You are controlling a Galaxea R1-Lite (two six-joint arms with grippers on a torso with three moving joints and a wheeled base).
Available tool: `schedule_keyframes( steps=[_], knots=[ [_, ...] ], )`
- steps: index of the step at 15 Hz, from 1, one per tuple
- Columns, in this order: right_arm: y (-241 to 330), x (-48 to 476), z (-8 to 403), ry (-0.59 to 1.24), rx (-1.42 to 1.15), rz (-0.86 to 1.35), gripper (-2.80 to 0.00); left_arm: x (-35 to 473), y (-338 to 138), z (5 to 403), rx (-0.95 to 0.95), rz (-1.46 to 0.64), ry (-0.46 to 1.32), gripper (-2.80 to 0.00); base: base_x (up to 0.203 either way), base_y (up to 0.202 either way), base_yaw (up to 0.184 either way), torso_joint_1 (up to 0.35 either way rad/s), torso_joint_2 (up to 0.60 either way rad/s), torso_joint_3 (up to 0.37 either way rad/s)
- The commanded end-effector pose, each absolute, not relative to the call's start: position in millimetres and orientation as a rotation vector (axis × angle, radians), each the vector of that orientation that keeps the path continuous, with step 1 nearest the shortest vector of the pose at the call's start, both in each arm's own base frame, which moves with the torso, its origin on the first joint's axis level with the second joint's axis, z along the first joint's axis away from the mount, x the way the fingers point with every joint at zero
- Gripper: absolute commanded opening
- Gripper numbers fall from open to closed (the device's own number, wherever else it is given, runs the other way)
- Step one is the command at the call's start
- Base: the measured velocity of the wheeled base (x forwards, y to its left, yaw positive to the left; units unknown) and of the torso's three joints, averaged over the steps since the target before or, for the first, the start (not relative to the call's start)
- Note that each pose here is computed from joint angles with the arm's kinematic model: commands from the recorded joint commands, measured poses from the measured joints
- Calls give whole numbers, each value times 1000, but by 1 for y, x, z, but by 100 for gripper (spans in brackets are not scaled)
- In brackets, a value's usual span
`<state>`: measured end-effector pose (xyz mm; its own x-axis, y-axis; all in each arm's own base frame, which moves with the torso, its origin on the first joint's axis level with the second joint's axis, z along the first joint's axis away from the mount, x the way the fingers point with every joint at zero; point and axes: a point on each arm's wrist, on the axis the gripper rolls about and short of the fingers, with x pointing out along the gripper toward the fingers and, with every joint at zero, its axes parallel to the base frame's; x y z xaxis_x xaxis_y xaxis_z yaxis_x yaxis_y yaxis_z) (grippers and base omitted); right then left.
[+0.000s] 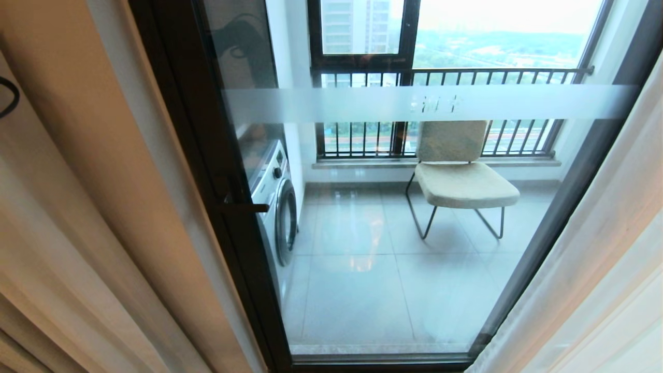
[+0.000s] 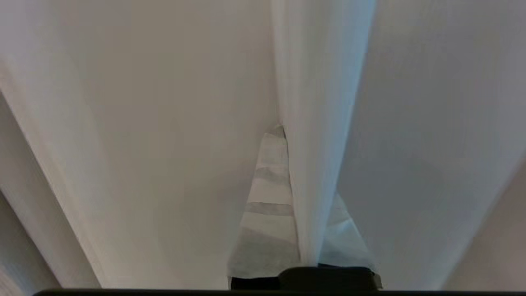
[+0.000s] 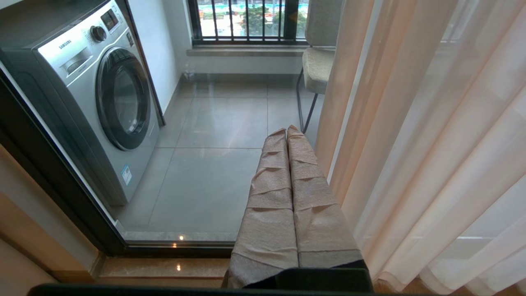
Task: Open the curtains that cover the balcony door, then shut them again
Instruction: Close the inner curtains on both sides
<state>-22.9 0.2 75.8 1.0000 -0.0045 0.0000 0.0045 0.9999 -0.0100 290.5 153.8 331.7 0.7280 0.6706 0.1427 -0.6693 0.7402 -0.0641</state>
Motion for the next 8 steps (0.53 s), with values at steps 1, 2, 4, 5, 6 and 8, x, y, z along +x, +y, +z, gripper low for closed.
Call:
schedule_keyframes(
  steps=[1,2,4,5,6,8],
  knots=[
    [0,-23,76,2,-11,-5,-280,291,155,331,-8,742,-161,-280,0,0,0,0,0,0],
    [0,-23,76,2,-11,-5,-280,291,154,332,-8,741,-162,-280,0,0,0,0,0,0],
    [0,-23,76,2,-11,-3,-280,289,153,334,-8,739,-169,-280,0,0,0,0,0,0],
    [0,-23,76,2,-11,-5,-280,287,151,336,-7,735,-175,-280,0,0,0,0,0,0],
    [0,-23,76,2,-11,-5,-280,285,149,339,-7,724,-184,-280,0,0,0,0,0,0],
    [0,-23,76,2,-11,-3,-280,283,145,342,-4,698,-194,-280,0,0,0,0,0,0]
  ],
)
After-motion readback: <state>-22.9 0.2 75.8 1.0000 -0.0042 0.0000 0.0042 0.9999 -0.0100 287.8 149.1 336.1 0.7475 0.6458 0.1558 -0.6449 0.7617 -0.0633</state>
